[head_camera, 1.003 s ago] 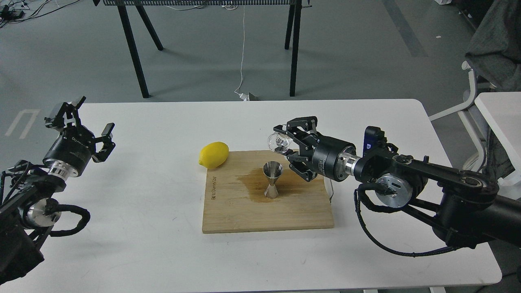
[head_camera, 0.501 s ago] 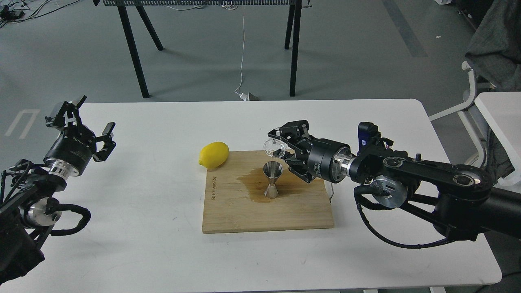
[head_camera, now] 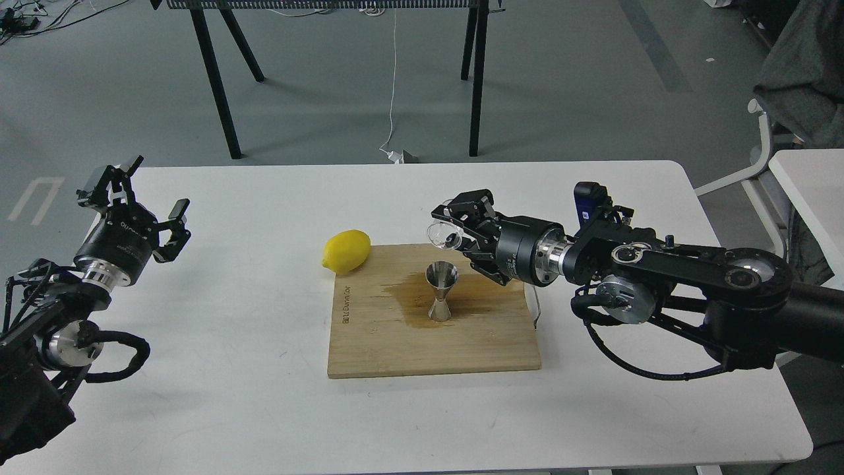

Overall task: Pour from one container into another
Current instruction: 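Tilt the glass above the jigger to pour into it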

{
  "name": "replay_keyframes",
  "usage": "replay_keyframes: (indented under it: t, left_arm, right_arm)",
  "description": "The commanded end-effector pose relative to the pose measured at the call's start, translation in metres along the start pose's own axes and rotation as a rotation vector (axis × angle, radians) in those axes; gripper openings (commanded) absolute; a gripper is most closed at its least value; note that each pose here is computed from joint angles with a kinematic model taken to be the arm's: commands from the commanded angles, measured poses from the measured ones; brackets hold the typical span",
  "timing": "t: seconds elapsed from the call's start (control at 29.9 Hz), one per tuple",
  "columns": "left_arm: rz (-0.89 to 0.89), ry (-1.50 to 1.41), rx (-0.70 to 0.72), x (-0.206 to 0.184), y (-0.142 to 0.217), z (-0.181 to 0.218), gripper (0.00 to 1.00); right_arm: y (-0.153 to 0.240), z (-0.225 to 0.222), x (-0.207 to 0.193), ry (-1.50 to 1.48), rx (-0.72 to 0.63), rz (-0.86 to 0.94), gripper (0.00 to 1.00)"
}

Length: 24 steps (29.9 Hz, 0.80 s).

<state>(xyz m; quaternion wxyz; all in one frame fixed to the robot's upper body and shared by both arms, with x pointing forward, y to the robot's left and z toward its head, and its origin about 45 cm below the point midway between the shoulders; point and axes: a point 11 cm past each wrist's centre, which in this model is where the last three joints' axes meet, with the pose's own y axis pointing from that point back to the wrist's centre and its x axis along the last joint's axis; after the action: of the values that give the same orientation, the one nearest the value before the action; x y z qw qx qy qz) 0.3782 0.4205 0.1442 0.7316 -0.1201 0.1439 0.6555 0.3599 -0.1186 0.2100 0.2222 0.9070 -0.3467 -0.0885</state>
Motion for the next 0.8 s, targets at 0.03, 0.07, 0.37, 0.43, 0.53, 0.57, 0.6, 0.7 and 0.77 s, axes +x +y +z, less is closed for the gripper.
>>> replay_keyframes:
  t: [0.03,0.07,0.37,0.43,0.53,0.57,0.6,0.7,0.77]
  left_arm:
    - [0.001,0.000,0.001,0.000,0.000,0.000,0.99]
    - [0.002,0.000,-0.001,0.001,0.000,0.000,0.99]
    - [0.014,-0.002,0.002,0.004,0.002,0.000,0.99]
    - [0.014,-0.002,0.002,0.004,0.002,0.000,0.99]
    - [0.014,-0.002,0.002,0.004,0.002,0.000,0.99]
    - [0.014,-0.002,0.002,0.004,0.002,0.000,0.99]
    - [0.014,-0.002,0.002,0.004,0.002,0.000,0.99]
    - [0.014,-0.002,0.002,0.004,0.002,0.000,0.99]
    - [0.014,-0.002,0.002,0.004,0.002,0.000,0.99]
  right_arm:
    - [-0.004,0.001,-0.006,0.020,-0.014,-0.015,0.38]
    - [-0.004,0.002,-0.006,0.022,-0.015,-0.017,0.38]
    - [-0.005,0.007,-0.011,0.041,-0.034,-0.034,0.38]
    - [-0.005,0.008,-0.012,0.063,-0.036,-0.034,0.38]
    - [-0.005,0.008,-0.011,0.084,-0.035,-0.033,0.38]
    - [-0.005,0.009,-0.012,0.084,-0.036,-0.035,0.38]
    - [-0.005,0.009,-0.011,0.086,-0.039,-0.034,0.38]
    - [-0.005,0.011,-0.012,0.113,-0.054,-0.039,0.38]
    - [-0.005,0.011,-0.012,0.136,-0.058,-0.042,0.38]
